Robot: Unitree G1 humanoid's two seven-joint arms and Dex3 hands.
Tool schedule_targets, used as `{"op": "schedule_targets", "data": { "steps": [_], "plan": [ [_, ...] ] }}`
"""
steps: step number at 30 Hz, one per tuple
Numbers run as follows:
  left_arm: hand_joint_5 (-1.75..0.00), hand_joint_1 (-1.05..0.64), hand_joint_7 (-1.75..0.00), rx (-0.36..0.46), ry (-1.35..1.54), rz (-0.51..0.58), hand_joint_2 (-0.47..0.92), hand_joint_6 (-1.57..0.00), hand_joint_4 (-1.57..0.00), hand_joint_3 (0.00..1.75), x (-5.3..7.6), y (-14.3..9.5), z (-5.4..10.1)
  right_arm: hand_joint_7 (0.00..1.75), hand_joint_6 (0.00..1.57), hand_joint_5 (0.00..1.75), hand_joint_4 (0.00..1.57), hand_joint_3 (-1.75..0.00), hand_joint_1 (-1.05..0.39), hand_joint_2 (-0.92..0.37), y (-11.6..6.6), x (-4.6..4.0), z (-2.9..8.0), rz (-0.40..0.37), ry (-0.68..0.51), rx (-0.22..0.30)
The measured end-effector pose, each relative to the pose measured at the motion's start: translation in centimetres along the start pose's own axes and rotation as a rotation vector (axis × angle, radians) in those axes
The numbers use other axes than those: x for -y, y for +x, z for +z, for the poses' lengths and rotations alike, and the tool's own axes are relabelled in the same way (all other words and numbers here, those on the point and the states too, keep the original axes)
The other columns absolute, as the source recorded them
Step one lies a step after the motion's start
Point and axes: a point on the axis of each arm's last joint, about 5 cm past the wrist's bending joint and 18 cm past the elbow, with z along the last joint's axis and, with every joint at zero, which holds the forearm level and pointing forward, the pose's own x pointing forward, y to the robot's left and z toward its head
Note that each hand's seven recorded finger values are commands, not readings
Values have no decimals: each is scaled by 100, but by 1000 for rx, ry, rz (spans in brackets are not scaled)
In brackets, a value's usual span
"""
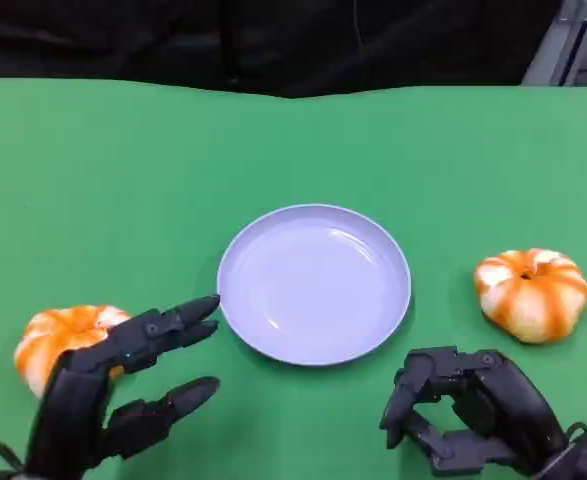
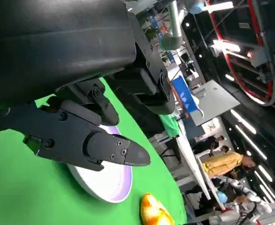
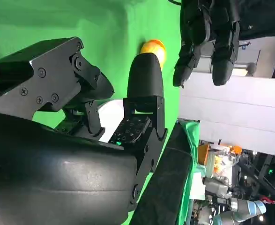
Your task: Grasp the bread from the table and place it into the plate.
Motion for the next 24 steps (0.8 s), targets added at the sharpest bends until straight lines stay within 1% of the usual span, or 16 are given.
{"op": "schedule_targets", "data": {
  "steps": [2,6,9,14,15,17,20,21,24],
  "plan": [
    [-3,-53,0,32,20,19,92,-65,-80,10,-61,31,41,104,92,134,91,-104,11,-62,0,0,-1,1,0,0],
    [-2,-53,0,57,52,47,92,-66,-79,6,-126,46,81,104,92,134,91,-104,11,-61,0,-1,-1,2,1,0],
    [-2,-56,-1,66,80,54,92,-67,-80,6,-153,50,104,104,92,134,91,-104,11,-61,0,-1,-1,2,1,0],
    [-1,-57,-1,58,121,66,92,-67,-80,6,-171,42,121,103,92,134,91,-105,11,-61,0,-1,-1,5,1,0],
    [-2,-61,-2,58,123,69,92,-70,-82,5,-171,42,124,103,93,134,91,-105,11,-61,0,-1,-1,5,1,0],
    [-2,-64,-2,50,239,81,92,-72,-83,4,-218,36,154,103,93,134,91,-105,11,-61,2,-3,-1,6,2,1],
    [-2,-65,-2,57,452,140,92,-72,-83,4,-383,39,213,103,93,134,92,-105,11,-61,1,-1,0,7,1,1],
    [-2,-65,-2,64,480,157,92,-72,-83,4,-410,42,223,103,93,133,92,-105,11,-61,0,0,0,6,1,1],
    [-2,-65,-2,64,507,167,92,-73,-83,4,-392,37,217,103,94,133,92,-105,11,-61,2,-2,0,7,2,1]
  ]
}}
